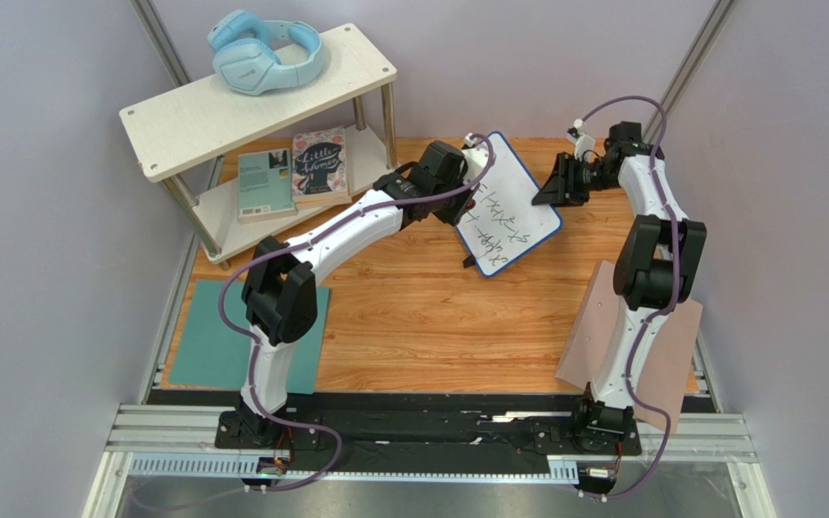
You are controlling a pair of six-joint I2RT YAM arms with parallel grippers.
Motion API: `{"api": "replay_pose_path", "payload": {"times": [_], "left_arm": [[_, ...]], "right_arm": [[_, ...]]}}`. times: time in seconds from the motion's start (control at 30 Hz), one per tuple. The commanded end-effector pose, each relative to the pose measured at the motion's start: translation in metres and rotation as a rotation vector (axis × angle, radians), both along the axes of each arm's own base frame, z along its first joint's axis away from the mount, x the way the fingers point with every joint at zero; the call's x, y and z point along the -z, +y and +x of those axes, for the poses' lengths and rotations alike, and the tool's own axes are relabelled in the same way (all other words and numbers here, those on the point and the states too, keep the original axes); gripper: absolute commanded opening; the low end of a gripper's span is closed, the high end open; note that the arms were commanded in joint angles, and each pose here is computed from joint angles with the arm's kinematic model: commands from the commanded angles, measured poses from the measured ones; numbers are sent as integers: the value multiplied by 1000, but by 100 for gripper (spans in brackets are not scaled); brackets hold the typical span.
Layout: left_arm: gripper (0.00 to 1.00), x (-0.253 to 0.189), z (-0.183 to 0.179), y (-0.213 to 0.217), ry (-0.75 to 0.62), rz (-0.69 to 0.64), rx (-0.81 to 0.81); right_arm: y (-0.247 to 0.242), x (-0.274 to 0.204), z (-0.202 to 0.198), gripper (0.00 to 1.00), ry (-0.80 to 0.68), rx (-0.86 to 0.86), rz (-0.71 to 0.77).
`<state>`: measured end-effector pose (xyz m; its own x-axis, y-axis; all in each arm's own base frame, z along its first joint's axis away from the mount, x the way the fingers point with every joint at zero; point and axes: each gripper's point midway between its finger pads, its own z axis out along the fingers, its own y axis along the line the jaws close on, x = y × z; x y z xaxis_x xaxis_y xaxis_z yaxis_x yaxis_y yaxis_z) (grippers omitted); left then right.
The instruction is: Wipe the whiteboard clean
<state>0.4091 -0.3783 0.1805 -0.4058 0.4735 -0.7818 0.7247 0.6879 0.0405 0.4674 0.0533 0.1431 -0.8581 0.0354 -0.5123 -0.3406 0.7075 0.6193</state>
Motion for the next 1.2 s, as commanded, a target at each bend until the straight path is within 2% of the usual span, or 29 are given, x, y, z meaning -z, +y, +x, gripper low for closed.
{"api": "replay_pose_path", "payload": {"times": [0.0,0.13,0.17,0.33,0.4,0.53,0.83,1.0,1.17], "left_arm": [[0,-22,30,-11,-29,-144,-87],[0,-22,43,-11,-4,-197,-101],[0,-21,44,-11,2,-201,-102],[0,-15,53,-7,-20,-185,-113],[0,-16,56,-3,-39,-173,-137],[0,-16,63,1,-75,-165,-154],[0,-19,88,1,-213,-205,-211],[0,-4,114,2,-219,-205,-279],[0,0,144,8,-176,-327,-315]], "right_arm": [[4,-4,6,36,-23,-19,-7],[6,-1,6,27,-40,-53,-46],[6,0,5,21,-54,-75,-60],[5,0,7,9,-34,-137,-92],[7,5,1,0,-10,-174,-119],[9,11,3,0,-14,-228,-200],[20,34,-17,0,48,-352,-234],[22,27,-16,0,21,-359,-230],[26,11,-18,0,-27,-364,-216]]}}
